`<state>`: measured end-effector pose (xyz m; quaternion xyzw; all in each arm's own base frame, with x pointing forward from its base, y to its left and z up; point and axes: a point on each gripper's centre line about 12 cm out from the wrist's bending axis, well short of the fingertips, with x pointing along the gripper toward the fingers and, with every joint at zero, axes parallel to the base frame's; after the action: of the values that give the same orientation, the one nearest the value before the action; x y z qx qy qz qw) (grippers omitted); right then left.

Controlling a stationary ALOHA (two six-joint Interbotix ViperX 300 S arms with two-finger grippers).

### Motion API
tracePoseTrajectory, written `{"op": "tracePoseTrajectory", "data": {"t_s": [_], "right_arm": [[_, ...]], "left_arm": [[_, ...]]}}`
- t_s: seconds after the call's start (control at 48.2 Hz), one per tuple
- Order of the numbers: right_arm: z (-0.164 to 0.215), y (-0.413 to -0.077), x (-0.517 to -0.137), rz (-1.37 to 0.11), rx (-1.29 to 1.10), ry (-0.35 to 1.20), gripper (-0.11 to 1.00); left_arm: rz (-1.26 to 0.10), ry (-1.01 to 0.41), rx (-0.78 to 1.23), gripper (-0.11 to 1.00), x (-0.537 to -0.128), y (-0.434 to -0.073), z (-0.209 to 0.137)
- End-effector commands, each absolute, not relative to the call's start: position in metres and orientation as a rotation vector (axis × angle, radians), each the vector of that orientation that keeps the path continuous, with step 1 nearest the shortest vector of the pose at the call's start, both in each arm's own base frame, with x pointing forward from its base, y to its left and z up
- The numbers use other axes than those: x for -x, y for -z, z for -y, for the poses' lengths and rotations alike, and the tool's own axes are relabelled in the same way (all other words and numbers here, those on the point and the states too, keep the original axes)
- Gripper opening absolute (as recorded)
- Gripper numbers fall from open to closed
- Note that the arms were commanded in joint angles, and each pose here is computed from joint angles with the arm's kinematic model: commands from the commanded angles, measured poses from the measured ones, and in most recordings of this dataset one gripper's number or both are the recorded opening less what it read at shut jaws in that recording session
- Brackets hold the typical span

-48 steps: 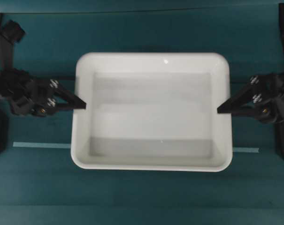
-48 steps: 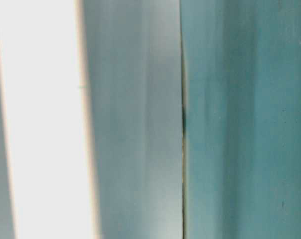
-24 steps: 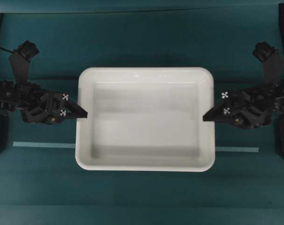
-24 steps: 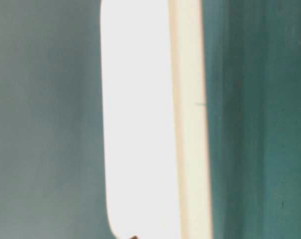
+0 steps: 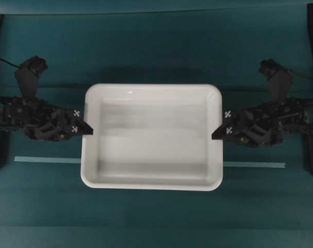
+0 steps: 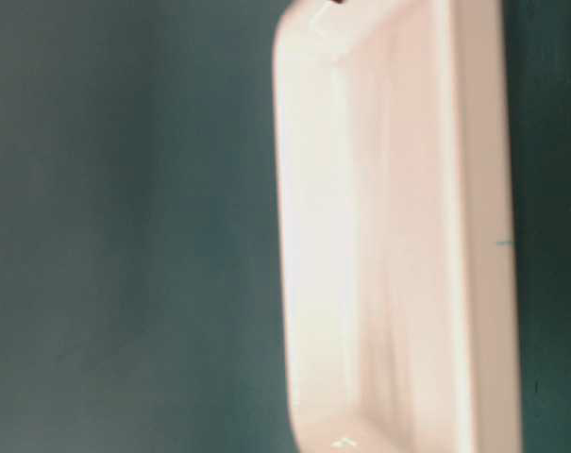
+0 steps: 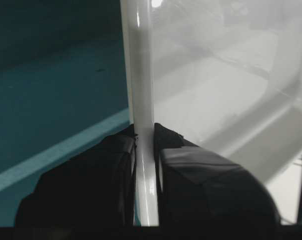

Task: Lift the white case with both hands.
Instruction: 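Lower both grippers to set the tray back on the table, then open both grippers to release the tray rims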

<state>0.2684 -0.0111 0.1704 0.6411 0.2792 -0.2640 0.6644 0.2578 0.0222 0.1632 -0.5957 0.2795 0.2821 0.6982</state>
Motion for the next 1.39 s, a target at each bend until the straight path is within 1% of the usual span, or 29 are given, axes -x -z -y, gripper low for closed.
{"op": "tracePoseTrajectory", "data": {"t_s": [0.0,0.249,0.54,0.955,1.142,1.245,1.308,1.37], "right_arm": [[0.008,-0.150,-0.266,-0.698,-1.433,0.644,0.10],[0.008,-0.128,-0.259,-0.765,-1.417,0.705,0.10],[0.011,-0.117,-0.257,-0.789,-1.415,0.744,0.10],[0.013,-0.114,-0.257,-0.792,-1.420,0.762,0.10],[0.019,-0.105,-0.256,-0.796,-1.425,0.801,0.10],[0.020,-0.102,-0.258,-0.796,-1.424,0.807,0.19],[0.020,-0.103,-0.259,-0.793,-1.423,0.805,0.28],[0.020,-0.103,-0.260,-0.790,-1.425,0.803,0.38]], "left_arm": [[-0.682,-0.684,1.314,0.07,-0.255,-0.142,-0.024],[-0.704,-0.710,1.312,0.07,-0.265,-0.122,-0.027],[-0.754,-0.755,1.302,0.07,-0.264,-0.105,-0.028],[-0.730,-0.736,1.309,0.07,-0.272,-0.101,-0.029],[-0.733,-0.739,1.308,0.06,-0.272,-0.101,-0.029],[-0.733,-0.739,1.308,0.06,-0.272,-0.101,-0.029],[-0.730,-0.737,1.309,0.06,-0.272,-0.101,-0.029],[-0.729,-0.735,1.309,0.10,-0.272,-0.102,-0.029]]}}
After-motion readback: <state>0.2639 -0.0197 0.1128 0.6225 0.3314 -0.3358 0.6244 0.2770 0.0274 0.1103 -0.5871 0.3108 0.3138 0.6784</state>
